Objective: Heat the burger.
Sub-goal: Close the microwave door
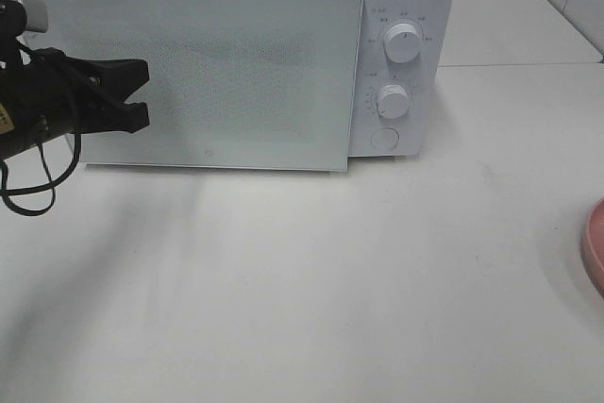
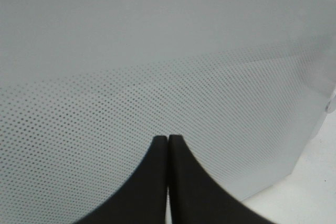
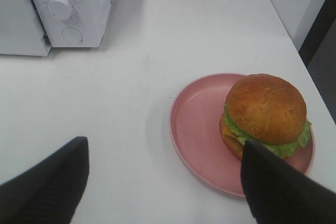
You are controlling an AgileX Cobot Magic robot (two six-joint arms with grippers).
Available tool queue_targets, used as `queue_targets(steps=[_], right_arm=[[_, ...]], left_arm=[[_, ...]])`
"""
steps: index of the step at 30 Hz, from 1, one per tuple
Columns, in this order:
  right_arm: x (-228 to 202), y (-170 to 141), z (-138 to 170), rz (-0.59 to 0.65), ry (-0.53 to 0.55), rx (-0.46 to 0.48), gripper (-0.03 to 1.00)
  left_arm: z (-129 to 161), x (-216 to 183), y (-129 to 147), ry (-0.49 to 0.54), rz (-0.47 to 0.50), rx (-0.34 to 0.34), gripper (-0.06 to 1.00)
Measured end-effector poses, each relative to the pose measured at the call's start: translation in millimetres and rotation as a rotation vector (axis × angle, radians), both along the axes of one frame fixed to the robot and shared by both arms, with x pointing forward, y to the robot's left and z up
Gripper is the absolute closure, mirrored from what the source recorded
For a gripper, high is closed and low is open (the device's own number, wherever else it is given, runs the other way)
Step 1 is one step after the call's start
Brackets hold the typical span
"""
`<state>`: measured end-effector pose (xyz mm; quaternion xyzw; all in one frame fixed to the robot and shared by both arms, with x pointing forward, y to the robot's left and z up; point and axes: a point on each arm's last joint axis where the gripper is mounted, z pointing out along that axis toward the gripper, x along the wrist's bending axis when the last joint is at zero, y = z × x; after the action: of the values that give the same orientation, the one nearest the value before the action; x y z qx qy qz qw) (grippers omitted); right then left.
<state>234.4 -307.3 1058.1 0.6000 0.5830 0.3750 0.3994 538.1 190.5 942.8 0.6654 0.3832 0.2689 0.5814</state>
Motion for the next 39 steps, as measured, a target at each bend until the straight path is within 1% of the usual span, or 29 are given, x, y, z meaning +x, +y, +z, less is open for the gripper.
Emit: queue_targets(steps=[7,16,24,30,31,32,34,35,37,38,39], right_arm=[[0.0,0.0,0.0,0.000,0.000,0.000,0.20],[-0.1,0.0,-0.2,0.000,0.002,0.000,0.20],[-0.1,0.0,-0.2,0.000,0.003,0.000,0.21],[-0.1,0.0,-0.2,0.000,0.003,0.000,0.21],[-0.1,0.0,-0.2,0.000,0.003,0.000,0.21],[-0.1,0.0,-0.2,0.000,0.003,0.000,0.21],[-0.1,0.0,-0.2,0.000,0.003,0.000,0.21],[-0.1,0.0,-0.2,0.000,0.003,0.000,0.21],[-0.1,0.0,-0.2,0.000,0.003,0.000,0.21],[-0.1,0.0,-0.2,0.000,0.003,0.000,0.21],[-0.1,0.0,-0.2,0.000,0.003,0.000,0.21]], left_arm=[[-4.5,13.0,-14.4,-0.001,-0.015,-0.012,0.94],[-3.3,30.3,-21.7,-0.011,-0.010,-0.031,0.94],[-9.7,40.4,-37.6,-0.026,-0.111,0.003,0.94],[-10.8,46.3,-42.4,-0.028,-0.136,-0.002,0.94],[-11.0,49.4,-46.8,-0.026,-0.148,-0.007,0.94],[-11.6,51.5,-53.9,-0.025,-0.173,0.007,0.94],[-11.6,52.7,-58.3,-0.028,-0.186,0.010,0.94],[-14.2,53.9,-65.2,-0.014,-0.192,0.011,0.94],[-14.3,54.8,-68.1,-0.011,-0.194,0.011,0.94],[-17.0,56.5,-75.7,0.004,-0.193,0.004,0.94],[-17.0,56.5,-75.7,0.004,-0.193,0.004,0.94]])
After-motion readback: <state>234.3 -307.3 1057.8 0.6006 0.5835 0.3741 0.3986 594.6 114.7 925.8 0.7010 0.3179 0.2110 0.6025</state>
